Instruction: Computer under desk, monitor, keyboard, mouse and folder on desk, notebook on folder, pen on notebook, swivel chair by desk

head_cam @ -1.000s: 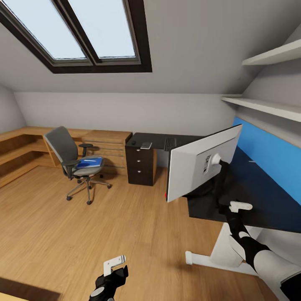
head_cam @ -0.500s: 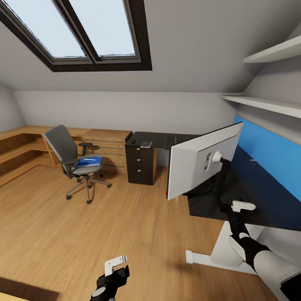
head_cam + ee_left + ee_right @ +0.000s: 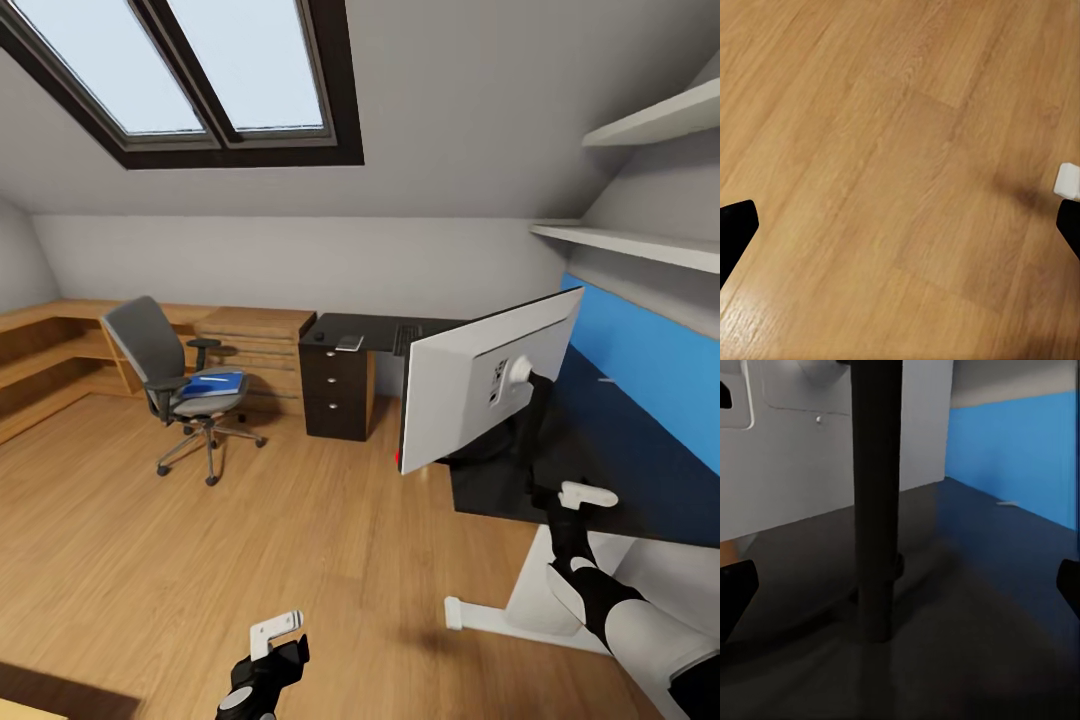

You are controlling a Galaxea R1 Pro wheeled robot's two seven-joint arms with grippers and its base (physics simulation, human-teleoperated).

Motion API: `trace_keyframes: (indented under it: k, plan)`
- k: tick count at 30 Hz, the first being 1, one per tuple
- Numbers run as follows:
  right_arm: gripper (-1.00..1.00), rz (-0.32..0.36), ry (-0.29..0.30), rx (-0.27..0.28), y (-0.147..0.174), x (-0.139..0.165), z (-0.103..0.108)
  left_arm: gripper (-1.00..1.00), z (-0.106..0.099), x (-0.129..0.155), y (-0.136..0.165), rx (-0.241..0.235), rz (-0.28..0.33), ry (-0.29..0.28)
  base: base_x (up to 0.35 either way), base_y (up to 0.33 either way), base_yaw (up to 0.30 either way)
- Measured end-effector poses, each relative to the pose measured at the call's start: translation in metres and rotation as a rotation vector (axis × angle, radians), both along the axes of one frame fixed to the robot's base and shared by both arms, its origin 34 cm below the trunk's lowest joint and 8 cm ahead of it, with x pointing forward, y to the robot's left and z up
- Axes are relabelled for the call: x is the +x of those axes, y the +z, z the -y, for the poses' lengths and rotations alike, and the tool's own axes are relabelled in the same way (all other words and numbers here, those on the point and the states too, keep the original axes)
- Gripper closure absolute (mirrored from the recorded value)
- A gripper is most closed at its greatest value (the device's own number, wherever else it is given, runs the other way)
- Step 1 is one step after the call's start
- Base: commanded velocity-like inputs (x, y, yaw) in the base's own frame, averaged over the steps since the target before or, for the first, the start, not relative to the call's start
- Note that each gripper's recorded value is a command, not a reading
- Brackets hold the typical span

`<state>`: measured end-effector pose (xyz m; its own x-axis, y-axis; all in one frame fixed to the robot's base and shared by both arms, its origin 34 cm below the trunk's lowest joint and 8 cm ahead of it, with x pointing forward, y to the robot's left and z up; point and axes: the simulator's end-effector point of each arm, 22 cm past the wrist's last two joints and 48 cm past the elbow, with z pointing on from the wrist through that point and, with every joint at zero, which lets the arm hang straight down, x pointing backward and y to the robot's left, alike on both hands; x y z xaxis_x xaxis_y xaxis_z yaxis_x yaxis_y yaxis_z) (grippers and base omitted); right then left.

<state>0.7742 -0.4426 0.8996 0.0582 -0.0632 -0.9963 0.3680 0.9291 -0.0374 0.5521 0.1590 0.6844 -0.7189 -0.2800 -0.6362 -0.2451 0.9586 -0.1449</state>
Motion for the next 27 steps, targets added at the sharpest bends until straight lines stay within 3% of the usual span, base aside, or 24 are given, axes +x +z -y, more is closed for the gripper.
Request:
trace_keyframes:
  k: [13, 27]
  plan:
    - [-1.0, -0.05, -0.012, 0.009, -0.011, 0.0, 0.002, -1.0, -0.002, -0.001, -0.001, 0.003, -0.001, -0.001, 0.004, 0.0, 0.0]
    - [-1.0, -0.056, -0.017, 0.007, -0.011, -0.001, 0.006, -1.0, -0.003, -0.002, -0.002, 0.005, -0.004, -0.003, 0.147, 0.0, 0.0]
